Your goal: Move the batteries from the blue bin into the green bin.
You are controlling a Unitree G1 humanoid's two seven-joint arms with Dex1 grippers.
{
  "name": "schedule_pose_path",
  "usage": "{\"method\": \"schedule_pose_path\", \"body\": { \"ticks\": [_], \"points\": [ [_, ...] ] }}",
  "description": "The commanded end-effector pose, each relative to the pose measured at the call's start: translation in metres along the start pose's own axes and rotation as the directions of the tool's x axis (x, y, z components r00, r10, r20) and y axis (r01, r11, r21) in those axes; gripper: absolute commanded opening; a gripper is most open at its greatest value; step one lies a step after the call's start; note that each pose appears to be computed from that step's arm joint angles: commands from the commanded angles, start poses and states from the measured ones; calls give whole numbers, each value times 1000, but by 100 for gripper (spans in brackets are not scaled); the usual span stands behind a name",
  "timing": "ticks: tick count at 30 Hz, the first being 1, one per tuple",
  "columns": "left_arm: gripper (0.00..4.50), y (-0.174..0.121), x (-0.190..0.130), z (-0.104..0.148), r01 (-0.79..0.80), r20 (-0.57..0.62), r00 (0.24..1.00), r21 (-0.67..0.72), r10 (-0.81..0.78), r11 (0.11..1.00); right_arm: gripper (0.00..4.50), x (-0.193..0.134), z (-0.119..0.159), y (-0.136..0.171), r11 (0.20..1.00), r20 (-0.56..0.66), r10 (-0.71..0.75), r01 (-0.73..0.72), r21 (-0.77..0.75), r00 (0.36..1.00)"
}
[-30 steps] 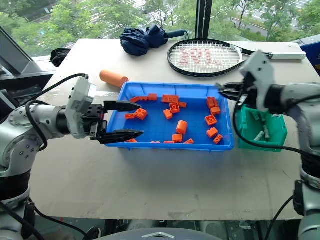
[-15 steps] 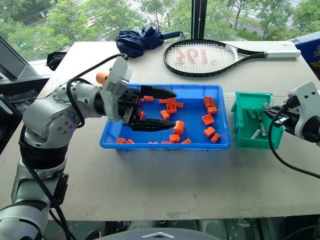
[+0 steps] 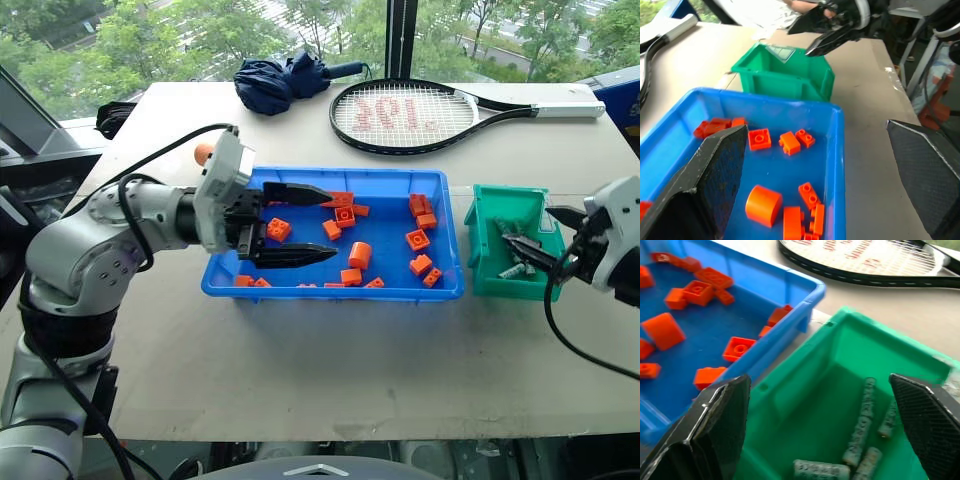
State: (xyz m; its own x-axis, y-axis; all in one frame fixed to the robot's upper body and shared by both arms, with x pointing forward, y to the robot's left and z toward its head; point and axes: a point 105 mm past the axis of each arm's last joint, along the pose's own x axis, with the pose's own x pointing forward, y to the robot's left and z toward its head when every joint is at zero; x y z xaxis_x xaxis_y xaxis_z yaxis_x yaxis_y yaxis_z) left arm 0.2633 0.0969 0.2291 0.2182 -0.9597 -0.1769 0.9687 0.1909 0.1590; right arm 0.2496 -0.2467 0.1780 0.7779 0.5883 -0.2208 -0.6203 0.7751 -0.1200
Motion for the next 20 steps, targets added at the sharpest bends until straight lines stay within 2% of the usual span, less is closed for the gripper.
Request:
{"method": "schedule_pose_path", "body": {
  "ticks": [1, 5, 6, 8, 12, 15, 20],
  "points": [
    [450, -17, -5, -3, -53, 17, 998, 25, 52, 998, 444, -15, -10, 21, 994, -8, 98, -98, -57, 995],
    [450, -29, -11, -30, -167, 38, 985, -69, 169, 984, 444, -32, -36, 34, 986, -4, 165, -165, -8, 986],
    [450, -34, -13, -39, -186, 12, 982, -44, 186, 982, 444, -36, -41, 37, 984, -2, 178, -178, 5, 984],
    [450, -47, -20, -57, -222, -2, 975, -84, 222, 971, 444, -41, -51, 43, 975, 6, 224, -224, -2, 975],
    [450, -59, -39, -104, -340, -111, 938, -109, 328, 934, 444, -42, -66, 42, 970, 55, 238, -240, 30, 970],
    [450, -76, -47, -132, -359, -185, 924, -110, 336, 927, 444, -42, -81, 38, 972, 43, 232, -233, 30, 972],
    [450, -95, -48, -149, -337, -198, 929, -113, 312, 935, 444, -43, -92, 40, 966, 12, 256, -256, 18, 967]
  ]
}}
